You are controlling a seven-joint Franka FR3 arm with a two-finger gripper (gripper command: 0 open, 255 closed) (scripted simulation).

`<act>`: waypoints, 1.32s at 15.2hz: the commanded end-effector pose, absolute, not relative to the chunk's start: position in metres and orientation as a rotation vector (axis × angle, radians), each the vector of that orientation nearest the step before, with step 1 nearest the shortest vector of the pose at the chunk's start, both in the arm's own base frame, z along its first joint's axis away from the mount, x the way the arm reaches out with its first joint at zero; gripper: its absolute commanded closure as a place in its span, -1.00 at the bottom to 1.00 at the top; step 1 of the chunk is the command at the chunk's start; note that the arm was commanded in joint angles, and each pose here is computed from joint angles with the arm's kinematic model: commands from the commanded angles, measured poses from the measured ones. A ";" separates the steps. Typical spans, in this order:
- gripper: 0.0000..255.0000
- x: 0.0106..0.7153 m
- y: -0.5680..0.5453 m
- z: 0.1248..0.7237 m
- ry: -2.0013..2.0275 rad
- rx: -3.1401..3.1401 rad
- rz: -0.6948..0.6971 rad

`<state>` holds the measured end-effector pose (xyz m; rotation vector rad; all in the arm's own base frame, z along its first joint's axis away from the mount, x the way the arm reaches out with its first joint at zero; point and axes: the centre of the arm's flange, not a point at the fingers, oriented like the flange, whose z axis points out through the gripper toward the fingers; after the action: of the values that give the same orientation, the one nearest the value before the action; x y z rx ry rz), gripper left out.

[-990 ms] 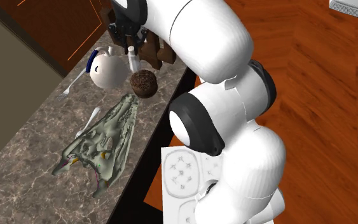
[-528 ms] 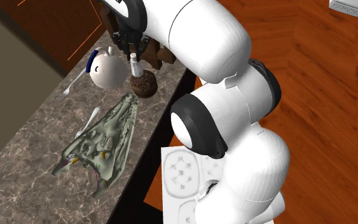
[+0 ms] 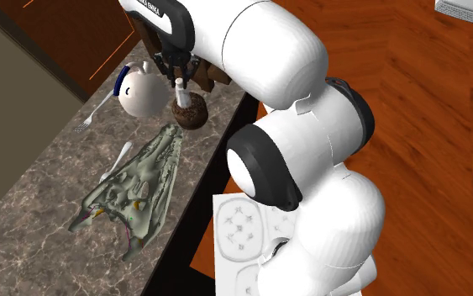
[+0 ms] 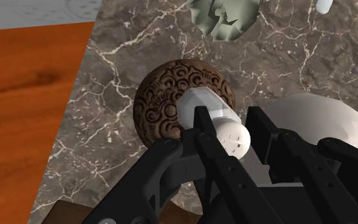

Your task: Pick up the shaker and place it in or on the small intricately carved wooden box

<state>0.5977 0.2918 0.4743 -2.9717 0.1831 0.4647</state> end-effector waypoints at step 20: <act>-1.00 0.612 0.284 0.520 0.184 -2.972 0.464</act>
<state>0.6122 0.2842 0.5200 -2.9716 0.1835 0.4646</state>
